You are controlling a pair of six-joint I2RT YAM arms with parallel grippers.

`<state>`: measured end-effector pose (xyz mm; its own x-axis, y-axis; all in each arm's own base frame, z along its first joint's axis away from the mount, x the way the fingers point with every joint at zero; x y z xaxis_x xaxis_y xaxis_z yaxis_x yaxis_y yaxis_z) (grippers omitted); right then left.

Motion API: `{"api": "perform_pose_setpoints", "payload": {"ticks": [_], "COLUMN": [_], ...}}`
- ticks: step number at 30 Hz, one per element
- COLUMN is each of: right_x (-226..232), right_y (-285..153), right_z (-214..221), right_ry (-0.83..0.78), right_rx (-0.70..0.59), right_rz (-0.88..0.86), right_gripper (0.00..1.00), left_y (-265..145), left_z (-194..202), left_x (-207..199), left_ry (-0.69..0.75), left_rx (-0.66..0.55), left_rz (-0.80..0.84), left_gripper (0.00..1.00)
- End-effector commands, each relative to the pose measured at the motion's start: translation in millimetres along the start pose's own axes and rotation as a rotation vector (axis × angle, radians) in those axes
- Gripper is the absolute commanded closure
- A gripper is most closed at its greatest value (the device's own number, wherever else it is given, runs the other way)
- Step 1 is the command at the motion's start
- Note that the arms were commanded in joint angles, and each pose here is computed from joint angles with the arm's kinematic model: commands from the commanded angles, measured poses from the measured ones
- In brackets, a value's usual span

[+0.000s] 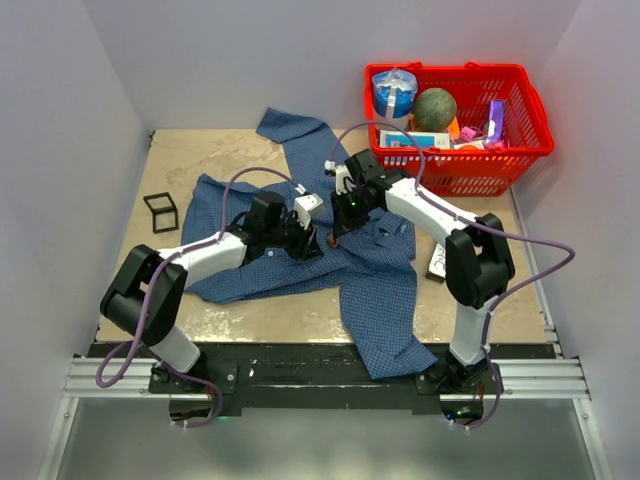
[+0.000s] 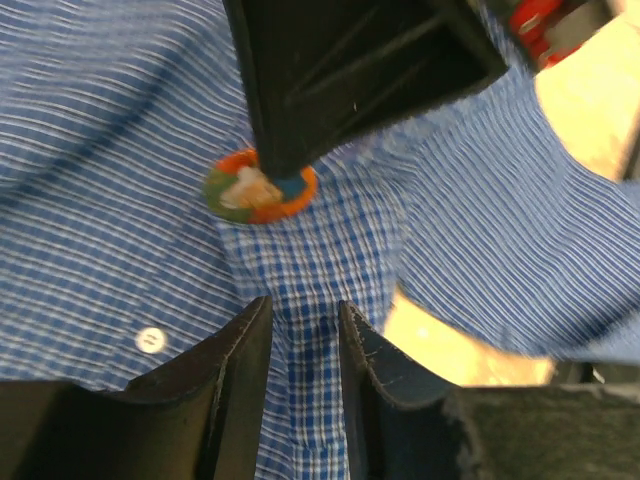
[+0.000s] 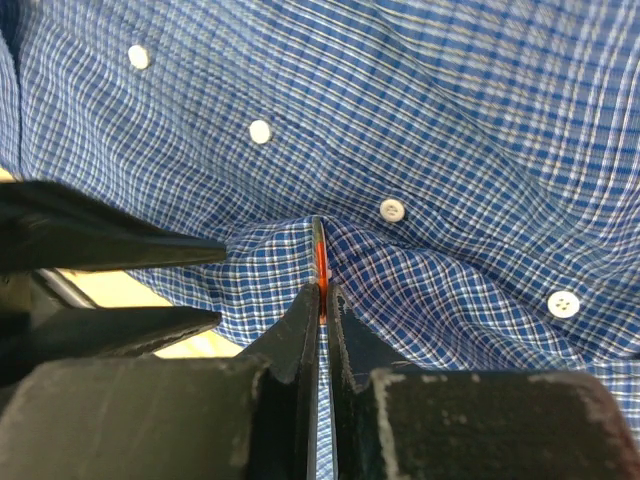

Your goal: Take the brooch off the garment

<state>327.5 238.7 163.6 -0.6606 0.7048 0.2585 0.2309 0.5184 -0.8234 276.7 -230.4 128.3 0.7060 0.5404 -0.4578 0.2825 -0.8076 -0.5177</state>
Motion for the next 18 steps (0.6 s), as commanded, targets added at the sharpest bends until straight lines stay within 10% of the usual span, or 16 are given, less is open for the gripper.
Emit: {"api": "perform_pose_setpoints", "payload": {"ticks": [1, 18], "right_x": [-12.3, -52.2], "right_y": [-10.9, -15.3], "right_z": [-16.4, 8.2], "right_ry": [0.206, 0.594], "right_rx": [-0.057, -0.052], "right_rz": [-0.053, -0.306], "right_gripper": [1.0, 1.0], "left_y": [-3.0, 28.0], "left_z": [-32.4, -53.8], "left_x": [-14.2, -40.0], "left_ry": [0.131, 0.644], "left_rx": [-0.222, -0.324], "left_rz": [-0.116, -0.366], "left_gripper": [0.62, 0.66]}}
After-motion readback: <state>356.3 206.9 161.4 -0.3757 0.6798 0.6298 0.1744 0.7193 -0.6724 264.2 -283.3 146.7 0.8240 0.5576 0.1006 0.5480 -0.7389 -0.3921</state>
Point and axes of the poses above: each gripper's point midway between its finger pads, its own y axis out along the fingers, its own x axis along the line the jaws close on, z = x × y, the point moved 7 cm from there along -y, back along the fingers, and after that the axes turned 10 degrees about -y, right-handed, at the moved point
